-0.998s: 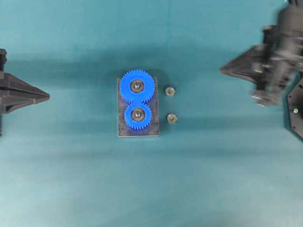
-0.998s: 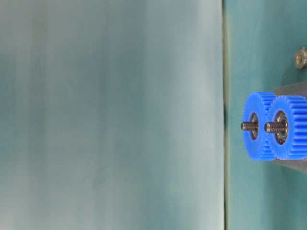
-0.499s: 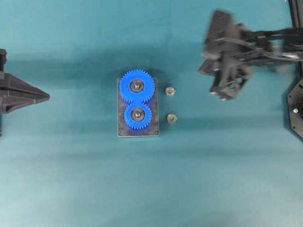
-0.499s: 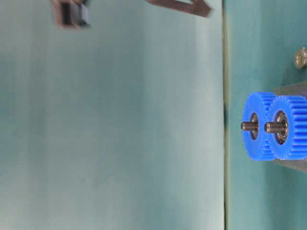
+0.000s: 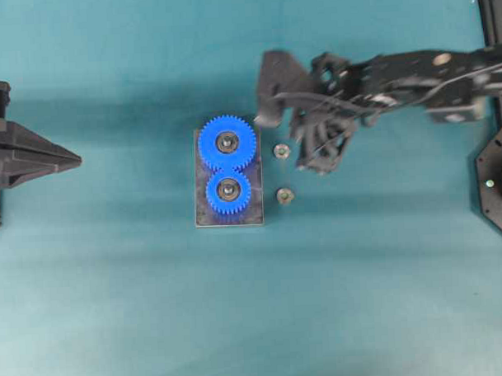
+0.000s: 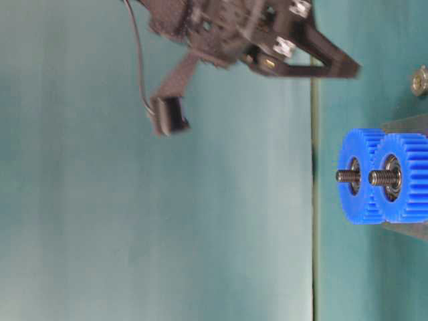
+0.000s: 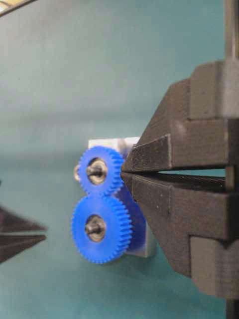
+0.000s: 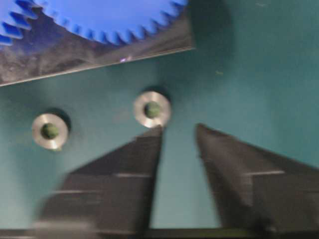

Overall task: Insert the washer onto the shaft.
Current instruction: 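Lower the right gripper and pinch the upper silver washer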

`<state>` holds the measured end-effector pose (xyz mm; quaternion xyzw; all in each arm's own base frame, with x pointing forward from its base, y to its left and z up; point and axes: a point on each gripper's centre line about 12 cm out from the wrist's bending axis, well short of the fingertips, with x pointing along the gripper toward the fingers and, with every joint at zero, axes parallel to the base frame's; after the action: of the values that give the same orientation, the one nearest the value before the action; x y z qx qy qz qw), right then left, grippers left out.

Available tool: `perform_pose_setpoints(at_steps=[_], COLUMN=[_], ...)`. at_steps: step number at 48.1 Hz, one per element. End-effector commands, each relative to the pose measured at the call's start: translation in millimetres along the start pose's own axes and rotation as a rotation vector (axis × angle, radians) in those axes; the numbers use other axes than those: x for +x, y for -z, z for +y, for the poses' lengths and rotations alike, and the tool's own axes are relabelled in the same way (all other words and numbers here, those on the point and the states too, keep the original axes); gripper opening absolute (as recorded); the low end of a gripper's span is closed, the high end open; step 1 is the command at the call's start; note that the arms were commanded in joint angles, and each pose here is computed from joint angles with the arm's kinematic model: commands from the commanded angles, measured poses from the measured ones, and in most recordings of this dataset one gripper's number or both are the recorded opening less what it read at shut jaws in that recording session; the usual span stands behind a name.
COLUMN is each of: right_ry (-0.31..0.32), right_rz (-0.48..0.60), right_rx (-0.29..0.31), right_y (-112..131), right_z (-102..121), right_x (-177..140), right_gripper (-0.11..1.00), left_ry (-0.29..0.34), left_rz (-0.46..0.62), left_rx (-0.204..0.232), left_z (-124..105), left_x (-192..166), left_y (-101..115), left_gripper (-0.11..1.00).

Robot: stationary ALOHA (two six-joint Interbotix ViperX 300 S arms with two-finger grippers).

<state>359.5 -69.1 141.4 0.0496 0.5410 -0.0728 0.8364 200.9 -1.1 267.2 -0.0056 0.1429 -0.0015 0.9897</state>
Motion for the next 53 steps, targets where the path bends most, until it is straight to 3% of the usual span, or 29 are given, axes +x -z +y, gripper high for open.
perform_pose_setpoints(at_steps=[1,7,53], right_ry=[-0.007,-0.012,-0.006], right_rz=[-0.031,-0.012,0.037], right_rx=[-0.021,-0.029,-0.035], right_y=[-11,-9,-7], right_z=[7,12,10], right_x=[-2,7,42], right_gripper=[0.51,0.66,0.66], left_ry=[0.001,-0.001,0.0], left_rz=[-0.006,0.009,0.021], left_rx=[0.0,-0.002,-0.018], left_z=[0,0,0], left_x=[1,1,1], left_y=[-5,-1,5], left_gripper=[0.01,0.01,0.01])
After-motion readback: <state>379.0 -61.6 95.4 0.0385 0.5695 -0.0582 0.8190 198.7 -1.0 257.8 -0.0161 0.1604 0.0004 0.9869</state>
